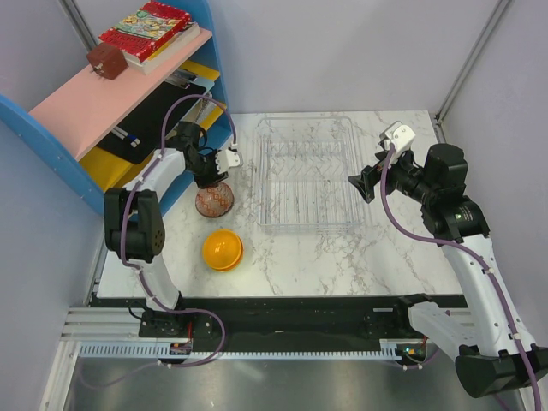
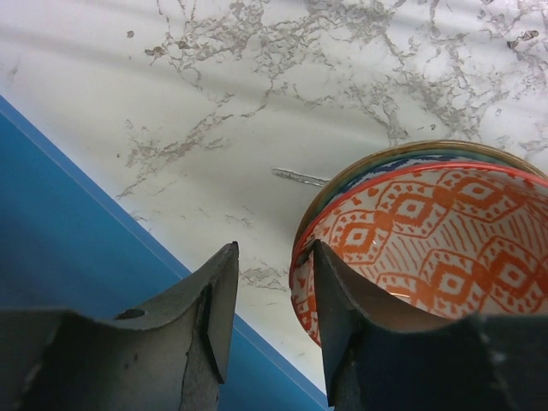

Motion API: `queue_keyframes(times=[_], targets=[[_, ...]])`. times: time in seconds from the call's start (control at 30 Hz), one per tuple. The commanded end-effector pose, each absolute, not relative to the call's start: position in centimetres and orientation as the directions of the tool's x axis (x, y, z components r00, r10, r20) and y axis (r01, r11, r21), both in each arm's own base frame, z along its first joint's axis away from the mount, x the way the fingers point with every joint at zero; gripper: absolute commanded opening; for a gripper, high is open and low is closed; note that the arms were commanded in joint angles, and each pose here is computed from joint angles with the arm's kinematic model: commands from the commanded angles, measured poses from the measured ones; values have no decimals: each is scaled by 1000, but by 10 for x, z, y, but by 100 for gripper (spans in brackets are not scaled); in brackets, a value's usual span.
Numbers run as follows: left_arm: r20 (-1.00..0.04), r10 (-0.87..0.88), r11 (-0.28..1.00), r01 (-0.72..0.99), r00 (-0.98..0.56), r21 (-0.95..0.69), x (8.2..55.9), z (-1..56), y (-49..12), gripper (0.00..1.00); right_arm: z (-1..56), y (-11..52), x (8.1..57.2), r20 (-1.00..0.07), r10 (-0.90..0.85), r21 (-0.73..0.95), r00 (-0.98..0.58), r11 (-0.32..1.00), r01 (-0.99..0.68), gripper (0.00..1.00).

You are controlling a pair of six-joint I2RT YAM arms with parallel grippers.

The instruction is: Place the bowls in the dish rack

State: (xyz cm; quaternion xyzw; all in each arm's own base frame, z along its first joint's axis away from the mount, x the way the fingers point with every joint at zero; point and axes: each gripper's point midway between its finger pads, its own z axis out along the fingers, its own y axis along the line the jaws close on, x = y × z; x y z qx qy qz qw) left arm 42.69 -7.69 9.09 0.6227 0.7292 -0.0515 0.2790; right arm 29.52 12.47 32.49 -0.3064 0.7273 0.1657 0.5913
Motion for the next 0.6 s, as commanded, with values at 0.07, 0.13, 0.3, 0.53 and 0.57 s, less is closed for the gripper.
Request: queue_keyframes(times=[0.07,0.13,0.3,0.53,0.57], targets=[[-513,857,211,941,-48,264,433,98,-87,46,328,127,297,-963,-254,-137,-86,743,-656,98],[-514,856,211,945,-54,252,431,96,-88,46,327,127,297,-963,-254,-136,-88,743,-656,98],[-515,855,210,949,-63,233,428,95,-88,24,327,127,297,-963,-257,-139,-86,743,-655,98],[-507,855,230,955,-107,187,424,89,-87,2,329,126,296,-964,-255,-142,-82,745,-652,98],[-508,854,235,955,-113,182,424,89,-87,2,329,126,296,-964,-255,-142,-82,744,-653,98]])
